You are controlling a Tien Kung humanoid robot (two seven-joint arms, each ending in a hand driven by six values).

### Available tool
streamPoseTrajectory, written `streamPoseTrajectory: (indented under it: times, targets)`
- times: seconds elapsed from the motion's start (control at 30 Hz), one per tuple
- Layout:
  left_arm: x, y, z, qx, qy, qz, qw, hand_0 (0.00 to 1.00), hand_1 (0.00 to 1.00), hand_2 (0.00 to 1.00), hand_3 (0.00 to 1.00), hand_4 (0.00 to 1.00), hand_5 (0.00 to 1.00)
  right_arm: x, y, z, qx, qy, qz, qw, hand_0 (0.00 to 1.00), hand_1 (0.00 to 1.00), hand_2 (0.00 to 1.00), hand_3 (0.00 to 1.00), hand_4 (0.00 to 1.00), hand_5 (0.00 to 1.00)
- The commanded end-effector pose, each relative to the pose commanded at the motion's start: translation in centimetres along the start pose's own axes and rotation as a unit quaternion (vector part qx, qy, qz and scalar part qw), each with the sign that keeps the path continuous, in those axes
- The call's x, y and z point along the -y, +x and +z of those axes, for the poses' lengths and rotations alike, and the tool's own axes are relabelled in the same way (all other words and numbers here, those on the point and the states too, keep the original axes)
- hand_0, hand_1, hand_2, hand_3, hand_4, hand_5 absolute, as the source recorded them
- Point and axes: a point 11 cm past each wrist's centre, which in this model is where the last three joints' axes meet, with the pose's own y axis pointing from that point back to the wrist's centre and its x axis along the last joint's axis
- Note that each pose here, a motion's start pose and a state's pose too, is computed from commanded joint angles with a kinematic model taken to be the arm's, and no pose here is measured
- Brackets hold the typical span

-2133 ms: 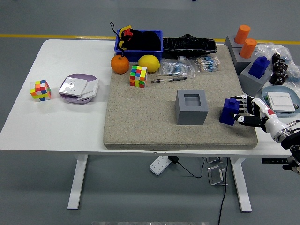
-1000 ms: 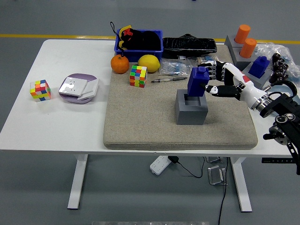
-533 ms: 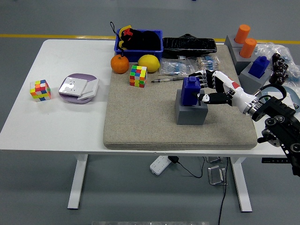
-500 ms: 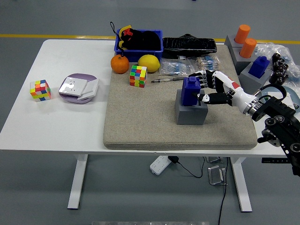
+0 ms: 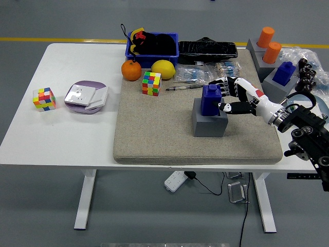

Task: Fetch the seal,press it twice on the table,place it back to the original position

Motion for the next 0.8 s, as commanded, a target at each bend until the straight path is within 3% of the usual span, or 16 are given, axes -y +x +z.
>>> streamPoseTrajectory:
  times: [0.8]
  targets:
    - [0.01, -0.08, 0.1, 0.001, -0.001, -0.002, 1.0, 0.846, 0.83, 0.803, 0.86, 0.855, 0.468, 0.09, -0.31, 0.38, -0.008, -0.001, -0.004, 1.0, 0.451, 0.381, 0.405, 0.444, 0.507, 0.002]
